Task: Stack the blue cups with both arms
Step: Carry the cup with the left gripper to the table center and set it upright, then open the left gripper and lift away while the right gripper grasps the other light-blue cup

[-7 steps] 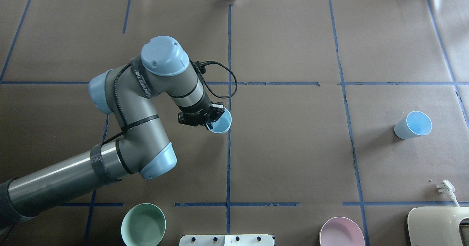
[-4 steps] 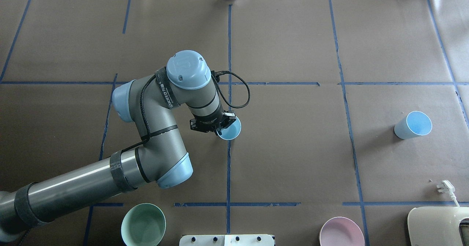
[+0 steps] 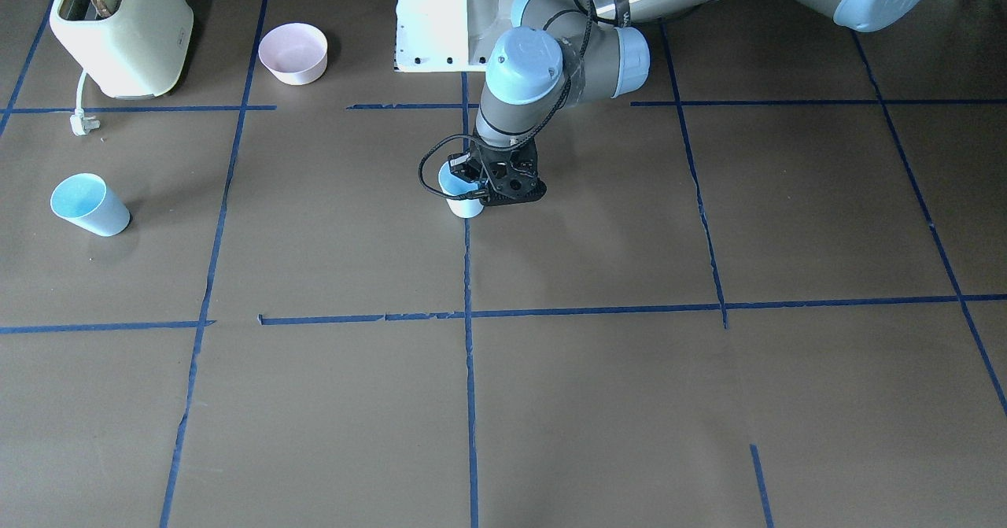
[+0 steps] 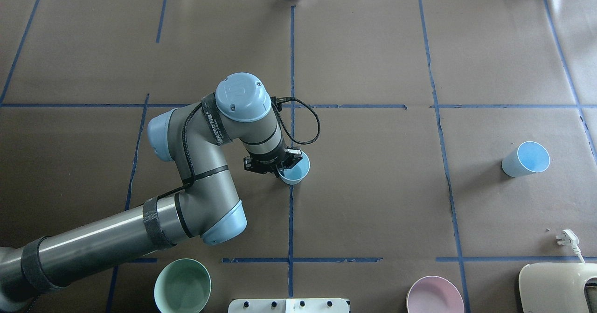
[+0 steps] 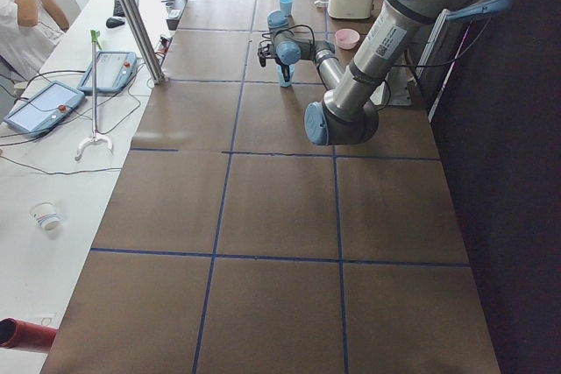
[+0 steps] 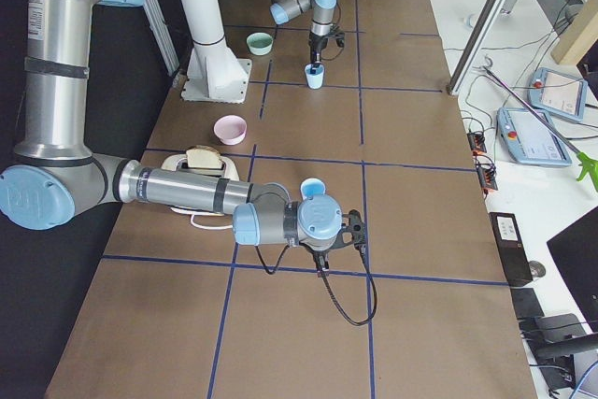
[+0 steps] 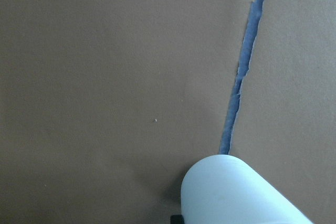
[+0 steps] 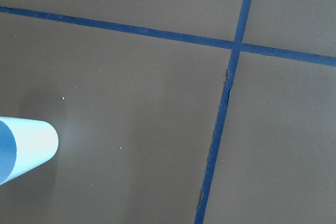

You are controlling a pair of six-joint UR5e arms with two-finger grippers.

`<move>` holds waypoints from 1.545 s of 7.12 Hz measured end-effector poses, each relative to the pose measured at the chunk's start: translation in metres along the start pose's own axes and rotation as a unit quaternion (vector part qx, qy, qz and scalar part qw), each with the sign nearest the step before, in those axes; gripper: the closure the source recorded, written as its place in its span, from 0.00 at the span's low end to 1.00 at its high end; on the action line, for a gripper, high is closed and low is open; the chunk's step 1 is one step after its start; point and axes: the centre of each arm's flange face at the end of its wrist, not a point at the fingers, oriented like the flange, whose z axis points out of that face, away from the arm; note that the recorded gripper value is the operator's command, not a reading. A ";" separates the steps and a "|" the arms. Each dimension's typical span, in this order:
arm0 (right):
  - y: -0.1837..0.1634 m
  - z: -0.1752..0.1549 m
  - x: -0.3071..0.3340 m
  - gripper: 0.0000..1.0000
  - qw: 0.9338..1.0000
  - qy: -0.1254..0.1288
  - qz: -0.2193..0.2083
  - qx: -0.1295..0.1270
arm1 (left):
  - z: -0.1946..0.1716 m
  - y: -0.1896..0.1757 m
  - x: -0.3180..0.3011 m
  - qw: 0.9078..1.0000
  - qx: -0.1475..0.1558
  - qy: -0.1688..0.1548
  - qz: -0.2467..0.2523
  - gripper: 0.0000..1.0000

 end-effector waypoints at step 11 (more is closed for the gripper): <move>-0.020 0.117 -0.164 0.06 0.997 -0.019 0.070 0.013 | -0.060 -0.047 -0.049 0.998 0.044 0.052 -0.007 0.00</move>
